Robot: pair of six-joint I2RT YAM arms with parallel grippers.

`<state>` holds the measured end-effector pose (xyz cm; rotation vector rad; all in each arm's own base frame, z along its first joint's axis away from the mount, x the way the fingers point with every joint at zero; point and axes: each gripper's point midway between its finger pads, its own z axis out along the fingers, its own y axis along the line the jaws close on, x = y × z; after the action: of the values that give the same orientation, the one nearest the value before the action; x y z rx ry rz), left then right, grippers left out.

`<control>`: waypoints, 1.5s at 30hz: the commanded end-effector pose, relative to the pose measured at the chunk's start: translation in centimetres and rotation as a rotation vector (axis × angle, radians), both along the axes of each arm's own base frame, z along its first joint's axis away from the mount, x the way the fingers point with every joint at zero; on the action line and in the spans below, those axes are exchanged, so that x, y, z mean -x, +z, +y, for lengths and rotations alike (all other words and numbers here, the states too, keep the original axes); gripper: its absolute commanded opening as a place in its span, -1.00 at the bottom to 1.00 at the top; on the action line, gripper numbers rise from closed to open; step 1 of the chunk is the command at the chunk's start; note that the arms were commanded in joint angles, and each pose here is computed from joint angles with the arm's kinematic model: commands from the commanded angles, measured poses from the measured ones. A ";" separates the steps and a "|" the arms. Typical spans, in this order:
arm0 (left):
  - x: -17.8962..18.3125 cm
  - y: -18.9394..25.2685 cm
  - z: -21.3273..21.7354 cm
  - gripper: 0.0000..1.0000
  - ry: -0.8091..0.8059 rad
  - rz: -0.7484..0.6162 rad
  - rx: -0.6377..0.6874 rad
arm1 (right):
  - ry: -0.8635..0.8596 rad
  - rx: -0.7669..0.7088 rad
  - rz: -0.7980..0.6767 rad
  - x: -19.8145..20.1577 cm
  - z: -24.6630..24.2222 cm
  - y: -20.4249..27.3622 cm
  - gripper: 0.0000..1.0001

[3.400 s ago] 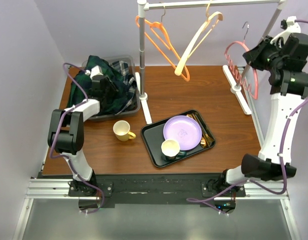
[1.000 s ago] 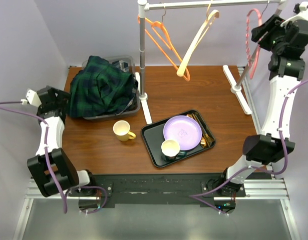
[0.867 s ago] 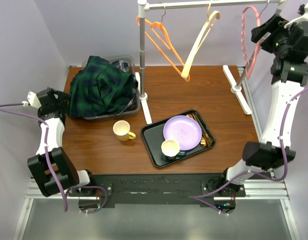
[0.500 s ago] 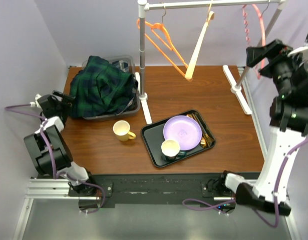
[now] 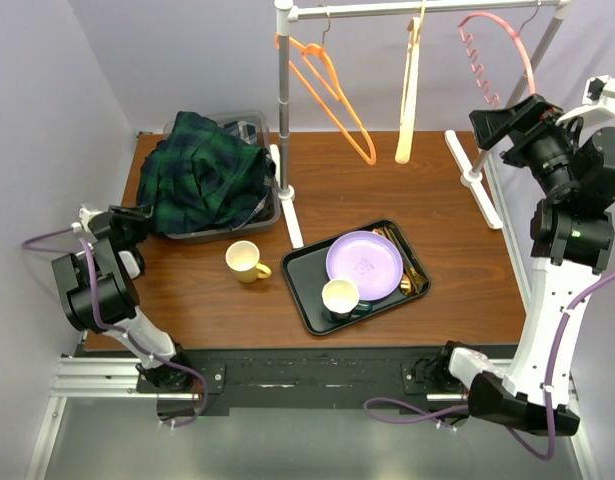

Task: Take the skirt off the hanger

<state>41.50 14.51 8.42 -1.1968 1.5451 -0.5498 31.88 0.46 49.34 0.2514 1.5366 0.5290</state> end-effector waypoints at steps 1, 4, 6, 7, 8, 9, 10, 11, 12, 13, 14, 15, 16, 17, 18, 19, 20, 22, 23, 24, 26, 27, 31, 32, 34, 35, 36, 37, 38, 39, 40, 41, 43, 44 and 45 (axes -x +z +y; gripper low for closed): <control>-1.6 6.2 -0.1 -0.87 -0.043 -0.256 -0.052 | 0.093 -0.006 -0.093 1.8 2.1 3.0 0.96; -2.2 10.0 -0.6 -1.00 -0.097 -0.307 -0.088 | 0.114 -0.030 -0.084 1.9 2.6 2.5 0.94; -2.1 13.3 -1.2 -1.00 -0.112 -0.333 -0.133 | 0.106 -0.036 -0.073 1.9 2.6 2.2 0.93; -2.8 15.9 -1.6 -1.00 -0.129 -0.354 -0.207 | 0.080 -0.034 -0.059 1.8 2.2 2.0 0.92; -2.9 16.1 -2.0 -1.00 -0.140 -0.307 -0.218 | 0.074 -0.032 -0.057 1.9 2.1 1.9 0.92; -2.8 18.5 -2.8 -1.00 -0.153 -0.327 -0.268 | 0.073 -0.029 -0.055 1.9 2.1 1.9 0.92; -3.6 21.4 -4.5 -1.00 -0.193 -0.361 -0.349 | 0.078 -0.030 -0.053 2.2 2.3 1.9 0.92; -3.8 22.0 -5.5 -1.00 -0.218 -0.347 -0.368 | 0.086 -0.035 -0.053 2.3 2.4 2.0 0.91; -3.8 23.6 -6.5 -1.00 -0.239 -0.365 -0.407 | 0.093 -0.038 -0.056 2.4 2.6 2.0 0.91; -4.1 25.4 -8.8 -1.00 -0.293 -0.407 -0.424 | 0.107 -0.048 -0.056 2.4 2.8 1.9 0.91; -4.2 26.1 -10.1 -1.00 -0.330 -0.431 -0.431 | 0.114 -0.049 -0.059 2.6 3.0 1.9 0.90; -4.5 26.4 -11.2 -1.00 -0.362 -0.444 -0.428 | 0.112 -0.050 -0.056 2.6 3.0 1.8 0.90; -4.6 27.3 -14.0 -1.00 -0.443 -0.481 -0.425 | 0.115 -0.049 -0.052 2.6 3.1 1.6 0.90; -5.1 26.8 -15.3 -1.00 -0.484 -0.480 -0.420 | 0.112 -0.046 -0.053 2.8 3.1 1.5 0.90; -5.4 26.6 -17.5 -1.00 -0.539 -0.481 -0.426 | 0.108 -0.044 -0.049 2.8 3.0 1.3 0.90; -5.7 25.6 -18.2 -1.00 -0.551 -0.458 -0.418 | 0.106 -0.037 -0.043 2.8 2.9 1.1 0.90; -6.3 23.9 -18.6 -1.00 -0.561 -0.427 -0.402 | 0.102 -0.033 -0.045 3.0 2.9 1.0 0.90; -6.9 19.9 -19.2 -1.00 -0.565 -0.378 -0.335 | 0.105 -0.031 -0.034 3.1 3.0 0.5 0.90; -7.9 16.2 -19.2 -1.00 -0.574 -0.307 -0.293 | 0.106 -0.031 -0.033 3.1 3.0 0.5 0.90; -8.5 14.0 -18.9 -1.00 -0.564 -0.261 -0.302 | 0.109 -0.029 -0.034 3.2 3.1 0.5 0.90; -9.5 6.9 -18.2 -1.00 -0.542 -0.077 -0.305 | 0.111 -0.025 -0.034 3.3 3.2 0.4 0.90; -9.8 4.5 -18.0 -1.00 -0.529 -0.014 -0.325 | 0.107 -0.024 -0.033 3.3 3.1 0.4 0.90; -8.3 -4.9 -17.3 -1.00 -0.512 0.216 -0.268 | 0.104 -0.020 -0.032 3.3 3.1 0.3 0.89; -8.1 -4.9 -17.3 -1.00 -0.501 0.213 -0.274 | 0.101 -0.017 -0.032 3.3 3.1 0.4 0.89; -7.7 -4.4 -16.7 -0.96 -0.471 0.216 -0.297 | 0.099 -0.010 -0.027 3.4 3.0 0.4 0.89; -8.0 -3.0 -16.5 -0.77 -0.460 0.203 -0.318 | 0.097 -0.008 -0.030 3.6 3.0 0.5 0.89; -9.2 -1.0 -16.2 -0.68 -0.455 0.177 -0.344 | 0.097 -0.009 -0.023 3.6 3.0 0.4 0.89; -8.9 -1.1 -16.3 -0.57 -0.474 0.230 -0.343 | 0.099 -0.012 -0.023 3.6 3.1 0.4 0.89; -9.2 0.5 -16.2 -0.28 -0.483 0.231 -0.374 | 0.100 -0.014 -0.019 3.7 3.1 0.3 0.89; -10.6 3.4 -16.2 -0.12 -0.476 0.199 -0.406 | 0.100 -0.019 -0.017 3.6 3.1 0.3 0.89; -10.0 6.0 -16.3 0.27 -0.480 0.216 -0.440 | 0.100 -0.019 -0.017 3.7 3.1 0.3 0.89; -10.5 8.5 -16.3 0.35 -0.469 0.182 -0.479 | 0.099 -0.019 -0.018 3.7 3.1 0.3 0.89; -9.6 11.0 -16.6 0.47 -0.484 0.175 -0.496 | 0.097 -0.018 -0.016 3.7 3.1 0.3 0.89; -9.6 12.8 -16.9 0.49 -0.494 0.141 -0.500 | 0.096 -0.019 -0.014 3.7 3.1 0.2 0.89; -9.3 13.7 -17.2 0.52 -0.508 0.130 -0.500 | 0.097 -0.018 -0.012 3.7 3.1 0.1 0.89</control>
<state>52.38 -3.74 14.97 -0.5428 2.0041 -0.4642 29.09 3.06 48.37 0.2276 1.5645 0.6263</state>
